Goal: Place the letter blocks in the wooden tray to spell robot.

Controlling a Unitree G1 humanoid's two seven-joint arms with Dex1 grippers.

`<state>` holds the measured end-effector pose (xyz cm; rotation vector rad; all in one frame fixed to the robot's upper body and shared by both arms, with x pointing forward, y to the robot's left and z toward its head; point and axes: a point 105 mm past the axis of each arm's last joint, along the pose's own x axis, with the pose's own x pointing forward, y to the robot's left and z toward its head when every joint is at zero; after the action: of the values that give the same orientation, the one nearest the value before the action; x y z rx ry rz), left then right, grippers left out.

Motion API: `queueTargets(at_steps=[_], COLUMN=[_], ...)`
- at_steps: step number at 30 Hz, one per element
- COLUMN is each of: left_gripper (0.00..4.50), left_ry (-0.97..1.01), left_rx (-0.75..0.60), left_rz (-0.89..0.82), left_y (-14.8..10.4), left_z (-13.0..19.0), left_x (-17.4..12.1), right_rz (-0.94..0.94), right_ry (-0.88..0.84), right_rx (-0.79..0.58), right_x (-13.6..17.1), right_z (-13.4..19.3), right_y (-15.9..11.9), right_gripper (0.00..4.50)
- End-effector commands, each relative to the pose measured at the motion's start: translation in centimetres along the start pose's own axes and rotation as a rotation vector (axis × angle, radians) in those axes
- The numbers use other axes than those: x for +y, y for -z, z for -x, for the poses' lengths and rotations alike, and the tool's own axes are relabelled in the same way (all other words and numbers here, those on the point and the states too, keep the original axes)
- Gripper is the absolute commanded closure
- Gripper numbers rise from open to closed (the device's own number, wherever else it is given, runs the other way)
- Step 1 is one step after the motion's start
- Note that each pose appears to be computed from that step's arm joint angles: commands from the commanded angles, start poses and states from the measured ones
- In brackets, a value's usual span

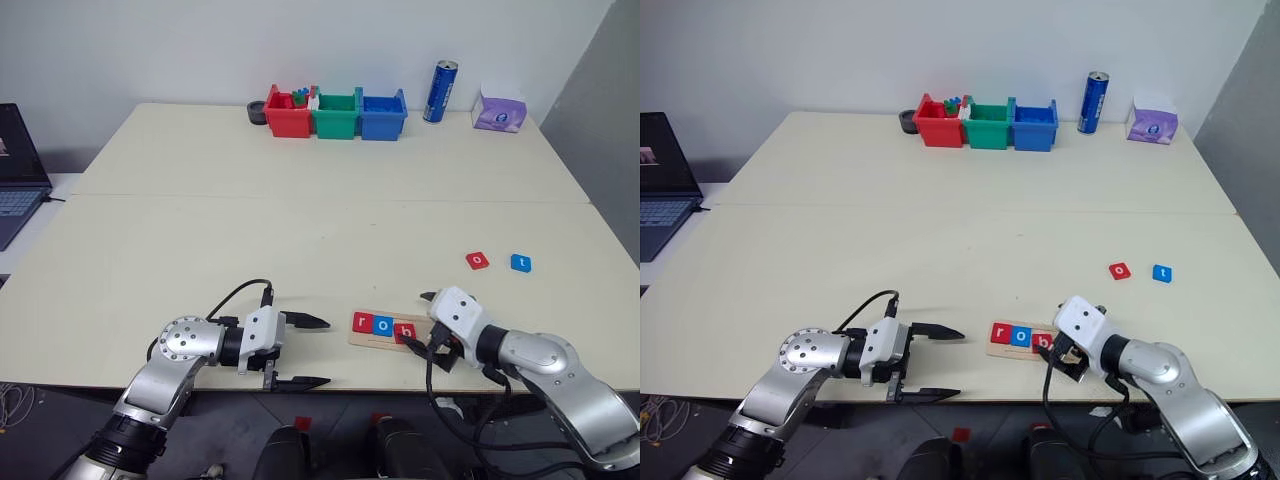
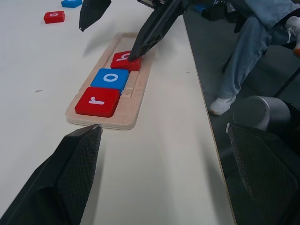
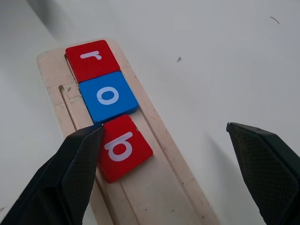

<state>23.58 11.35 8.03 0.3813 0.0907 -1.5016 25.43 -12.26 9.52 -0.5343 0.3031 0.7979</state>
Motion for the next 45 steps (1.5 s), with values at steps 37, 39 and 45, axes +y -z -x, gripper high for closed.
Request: queueTargets(at_steps=[37,39,45], left_gripper=[0.0,0.0,0.0], left_ry=[0.004,0.005,0.009], left_rx=[0.0,0.0,-0.002], left_rz=[-0.032,-0.032,-0.034], left_y=[-0.2,-0.2,-0.3], left_z=[0.2,0.2,0.1], left_x=[-0.1,-0.1,-0.2], right_rz=[-0.079,-0.071,-0.065], right_ry=[-0.228,-0.213,-0.198], right_rx=[-0.001,-0.004,-0.016], right_x=[2.7,2.4,2.1], right_z=[0.0,-0.1,-0.3], right_y=[-0.1,-0.2,-0.4], right_gripper=[4.49,4.49,4.49])
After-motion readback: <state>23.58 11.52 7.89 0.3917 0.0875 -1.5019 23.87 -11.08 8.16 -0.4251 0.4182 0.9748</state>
